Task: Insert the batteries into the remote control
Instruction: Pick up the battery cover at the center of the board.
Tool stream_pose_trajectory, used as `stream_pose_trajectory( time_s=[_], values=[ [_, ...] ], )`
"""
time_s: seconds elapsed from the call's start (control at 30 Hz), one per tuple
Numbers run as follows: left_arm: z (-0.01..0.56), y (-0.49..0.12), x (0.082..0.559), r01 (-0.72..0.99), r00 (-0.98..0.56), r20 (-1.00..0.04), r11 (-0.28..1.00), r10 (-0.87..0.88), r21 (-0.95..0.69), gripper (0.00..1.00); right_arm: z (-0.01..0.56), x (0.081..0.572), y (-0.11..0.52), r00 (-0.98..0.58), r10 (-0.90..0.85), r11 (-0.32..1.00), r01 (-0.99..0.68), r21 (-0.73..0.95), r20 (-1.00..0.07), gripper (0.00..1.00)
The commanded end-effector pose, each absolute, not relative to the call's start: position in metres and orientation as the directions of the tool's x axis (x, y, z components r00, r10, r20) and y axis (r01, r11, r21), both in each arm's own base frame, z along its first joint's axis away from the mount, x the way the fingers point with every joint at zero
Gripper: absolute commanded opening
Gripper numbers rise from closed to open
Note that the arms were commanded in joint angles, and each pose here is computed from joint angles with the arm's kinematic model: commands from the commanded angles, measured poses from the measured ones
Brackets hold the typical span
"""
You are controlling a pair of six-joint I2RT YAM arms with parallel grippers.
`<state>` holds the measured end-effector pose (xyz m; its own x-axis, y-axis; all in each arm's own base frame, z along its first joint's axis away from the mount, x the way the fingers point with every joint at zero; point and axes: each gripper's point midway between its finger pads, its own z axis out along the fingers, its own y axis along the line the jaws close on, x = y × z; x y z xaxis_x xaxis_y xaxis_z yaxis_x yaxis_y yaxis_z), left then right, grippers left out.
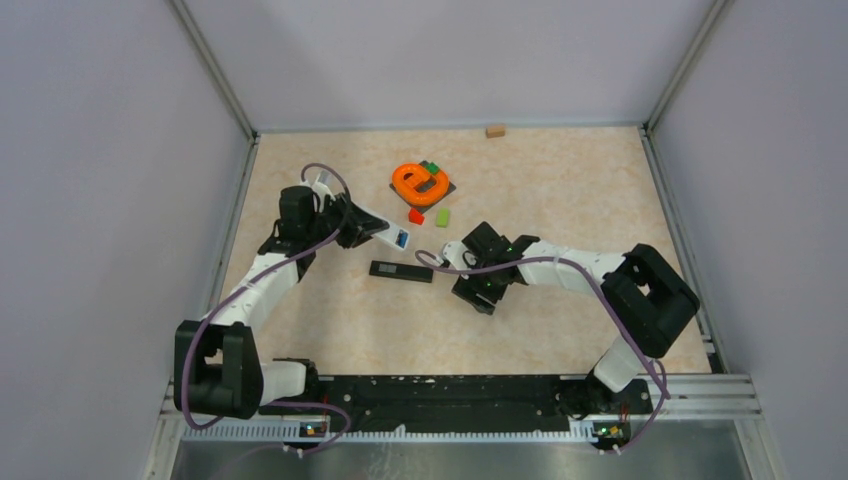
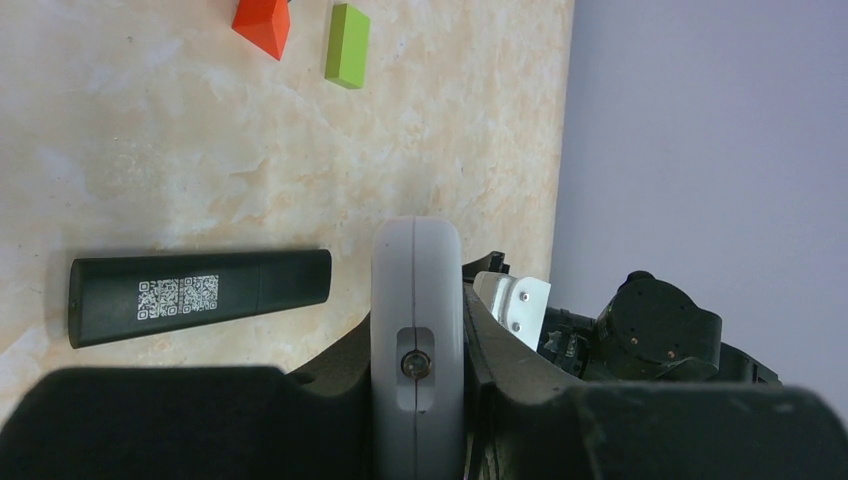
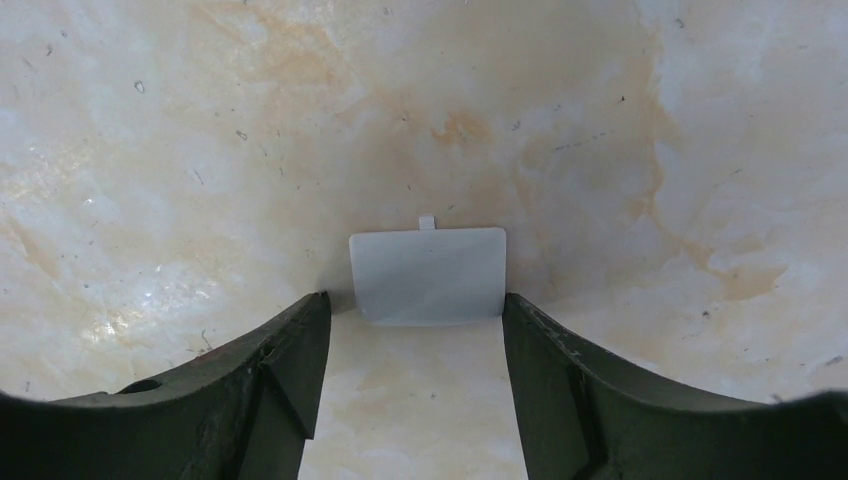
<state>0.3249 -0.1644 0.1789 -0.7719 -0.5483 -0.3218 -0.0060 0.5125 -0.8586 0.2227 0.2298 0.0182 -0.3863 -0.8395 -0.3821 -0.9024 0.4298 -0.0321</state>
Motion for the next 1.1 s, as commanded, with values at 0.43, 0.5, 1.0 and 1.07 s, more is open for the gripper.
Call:
stream_pose_trajectory(
  time_s=[0.43, 0.5, 1.0, 1.07],
  values=[
    [0.202, -0.165, 0.324, 0.08, -0.746, -0.383, 0.498, -0.544, -0.864, 0.0, 0.014, 0.232, 0.237, -0.384, -0.848, 0.432, -0.9, -0.055, -0.366, 0.54],
    [0.202, -0.165, 0.324, 0.082, -0.746, -0.384, 0.497, -0.544, -0.864, 0.0, 0.013, 0.232, 0.236, -0.39, -0.848, 0.436, -0.898, -0.054, -0.359, 0.41],
    [0.199, -0.22, 0.304, 0.27, -0.787, -0.461, 0.442, -0.41, -0.855, 0.0, 0.138, 0.239, 0.261, -0.267, -0.559, 0.533, -0.841, -0.094, -0.785, 0.37],
    [0.198, -0.234, 0.3, 0.314, -0.782, -0.493, 0.443, -0.381, -0.84, 0.0, 0.154, 0.238, 0.261, -0.23, -0.516, 0.536, -0.838, -0.102, -0.825, 0.37]
  ],
)
